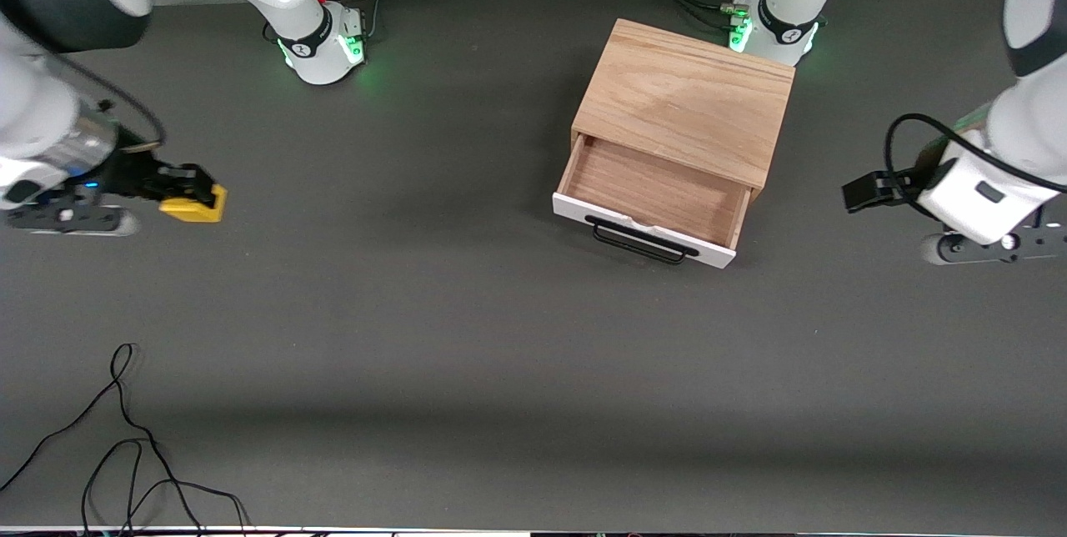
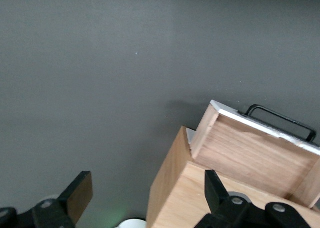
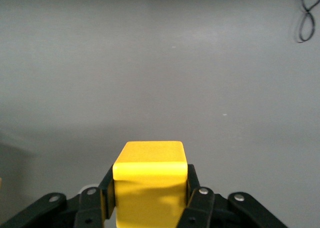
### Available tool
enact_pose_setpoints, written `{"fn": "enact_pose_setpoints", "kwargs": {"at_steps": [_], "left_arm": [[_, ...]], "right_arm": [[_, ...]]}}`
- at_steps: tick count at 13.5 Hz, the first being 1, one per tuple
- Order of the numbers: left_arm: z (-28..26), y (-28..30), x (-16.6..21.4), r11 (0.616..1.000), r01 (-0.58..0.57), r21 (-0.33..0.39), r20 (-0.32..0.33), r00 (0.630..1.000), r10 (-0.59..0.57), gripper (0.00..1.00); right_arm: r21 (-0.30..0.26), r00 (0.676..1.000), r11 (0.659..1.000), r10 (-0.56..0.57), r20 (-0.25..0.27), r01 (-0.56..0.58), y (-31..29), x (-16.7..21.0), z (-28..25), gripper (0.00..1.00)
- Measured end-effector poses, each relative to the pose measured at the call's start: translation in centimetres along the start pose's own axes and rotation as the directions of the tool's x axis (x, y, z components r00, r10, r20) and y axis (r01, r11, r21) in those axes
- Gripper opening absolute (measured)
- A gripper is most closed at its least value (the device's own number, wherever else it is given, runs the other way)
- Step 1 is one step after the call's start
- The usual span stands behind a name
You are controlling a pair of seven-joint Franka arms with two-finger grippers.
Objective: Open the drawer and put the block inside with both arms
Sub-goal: 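Carry the yellow cube with the right gripper over the open drawer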
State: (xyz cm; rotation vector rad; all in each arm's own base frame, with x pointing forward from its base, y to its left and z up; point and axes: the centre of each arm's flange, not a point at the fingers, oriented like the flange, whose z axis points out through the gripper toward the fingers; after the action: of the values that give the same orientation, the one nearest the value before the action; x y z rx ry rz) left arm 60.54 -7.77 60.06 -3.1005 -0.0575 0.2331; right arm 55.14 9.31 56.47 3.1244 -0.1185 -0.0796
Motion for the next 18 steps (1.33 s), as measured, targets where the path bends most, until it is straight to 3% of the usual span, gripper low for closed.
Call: {"fn": "enact_pose_setpoints", "kwargs": {"at_steps": [4,8,13,18], "left_arm": [[-0.1,-4.2,0.6,0.999,-0.026,-0.019,-0.011,1.000,0.026,1.00],[0.3,-3.9,-1.7,0.999,-0.033,-0.017,-0.097,0.995,0.031,1.00],[1.1,-5.6,-3.1,0.998,-0.062,-0.016,-0.096,0.994,0.060,1.00],[1.7,-5.1,-3.0,0.997,-0.075,-0.015,-0.084,0.994,0.074,1.00]], "right_arm": [[0.008,0.998,0.998,0.060,-0.036,-0.059,-11.1,-3.3,0.0,0.55],[0.019,0.984,0.987,0.163,-0.065,-0.162,-24.6,-7.7,1.2,0.55],[0.025,0.943,0.949,0.316,-0.102,-0.315,-41.2,-11.5,6.8,0.55],[0.075,0.929,0.932,0.359,-0.089,-0.354,-50.2,-14.6,11.6,0.55]]}}
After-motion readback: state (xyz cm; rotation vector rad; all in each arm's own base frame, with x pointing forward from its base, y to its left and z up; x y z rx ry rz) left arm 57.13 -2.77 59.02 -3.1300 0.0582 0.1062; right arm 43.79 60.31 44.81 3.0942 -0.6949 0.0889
